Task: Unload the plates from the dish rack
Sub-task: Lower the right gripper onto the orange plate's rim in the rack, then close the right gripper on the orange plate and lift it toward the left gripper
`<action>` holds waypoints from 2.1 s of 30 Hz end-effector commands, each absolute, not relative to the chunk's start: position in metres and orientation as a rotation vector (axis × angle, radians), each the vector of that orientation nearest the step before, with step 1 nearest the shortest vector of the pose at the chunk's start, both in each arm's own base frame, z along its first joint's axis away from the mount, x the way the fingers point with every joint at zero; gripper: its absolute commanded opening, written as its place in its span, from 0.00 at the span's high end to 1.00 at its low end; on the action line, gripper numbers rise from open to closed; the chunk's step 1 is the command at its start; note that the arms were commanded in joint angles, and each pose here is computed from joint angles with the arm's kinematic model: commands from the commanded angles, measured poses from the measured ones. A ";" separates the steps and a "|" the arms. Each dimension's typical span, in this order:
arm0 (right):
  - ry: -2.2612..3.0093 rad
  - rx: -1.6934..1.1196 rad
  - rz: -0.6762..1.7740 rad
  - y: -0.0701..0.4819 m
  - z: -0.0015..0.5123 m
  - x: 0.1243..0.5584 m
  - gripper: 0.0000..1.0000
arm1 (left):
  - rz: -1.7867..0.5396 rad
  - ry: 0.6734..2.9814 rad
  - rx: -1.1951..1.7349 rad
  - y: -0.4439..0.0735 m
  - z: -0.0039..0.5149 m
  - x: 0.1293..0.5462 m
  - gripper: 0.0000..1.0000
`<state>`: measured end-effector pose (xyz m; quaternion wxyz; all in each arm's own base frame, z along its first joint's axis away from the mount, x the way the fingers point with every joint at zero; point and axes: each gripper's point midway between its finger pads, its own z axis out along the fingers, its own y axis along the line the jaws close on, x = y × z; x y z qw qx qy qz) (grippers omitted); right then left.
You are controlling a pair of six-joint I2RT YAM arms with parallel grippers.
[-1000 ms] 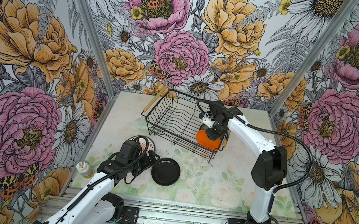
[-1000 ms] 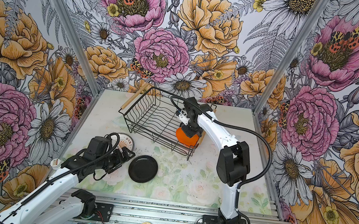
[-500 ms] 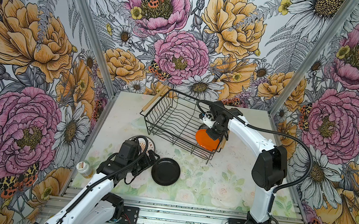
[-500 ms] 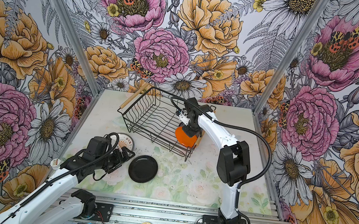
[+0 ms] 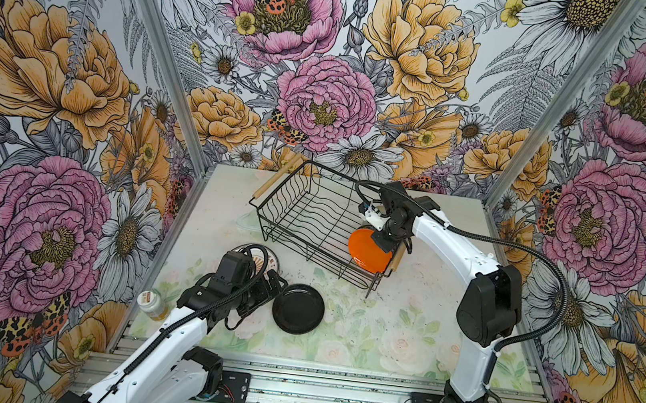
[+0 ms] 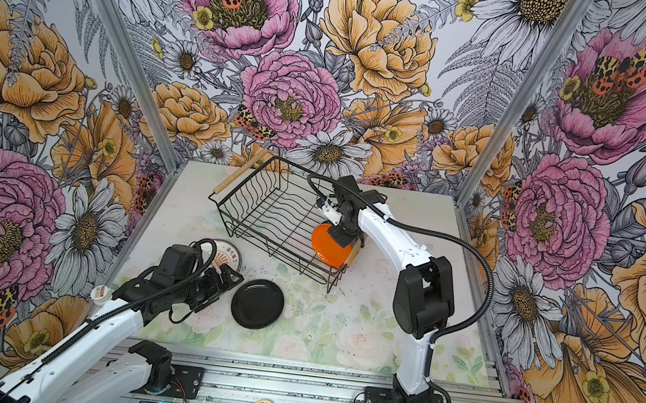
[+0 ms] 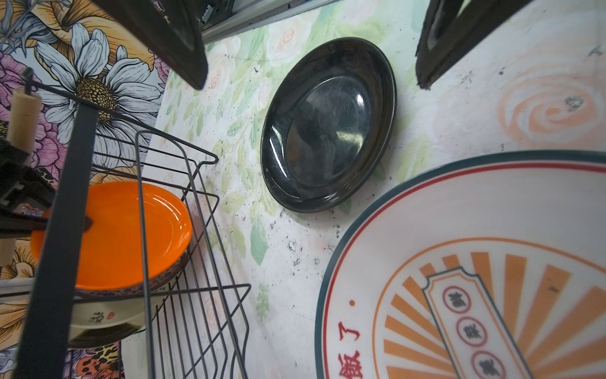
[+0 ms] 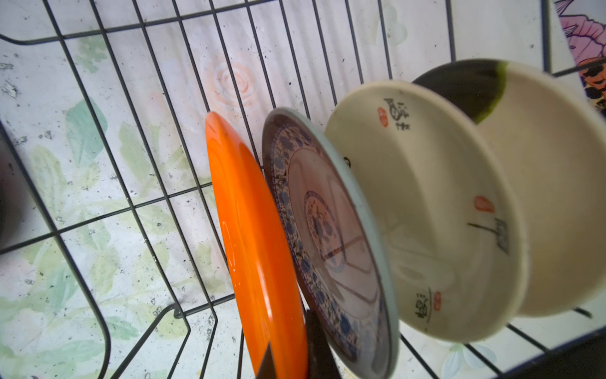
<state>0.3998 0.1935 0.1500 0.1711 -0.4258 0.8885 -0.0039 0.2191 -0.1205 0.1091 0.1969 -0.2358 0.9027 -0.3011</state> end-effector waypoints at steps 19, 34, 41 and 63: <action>2.260 -1.176 0.152 0.209 0.257 0.376 1.00 | -0.867 2.439 -0.608 -0.121 0.139 0.232 0.01; 1.817 -1.017 0.435 0.224 0.393 0.318 1.00 | -0.982 2.307 -0.472 -0.137 0.184 0.234 0.01; 1.653 -0.895 0.669 0.222 0.420 0.263 1.00 | -1.022 2.275 -0.366 -0.157 0.199 0.229 0.01; 1.983 -0.082 1.246 0.205 0.301 0.222 1.00 | -1.174 2.138 -0.187 -0.196 0.222 0.199 0.01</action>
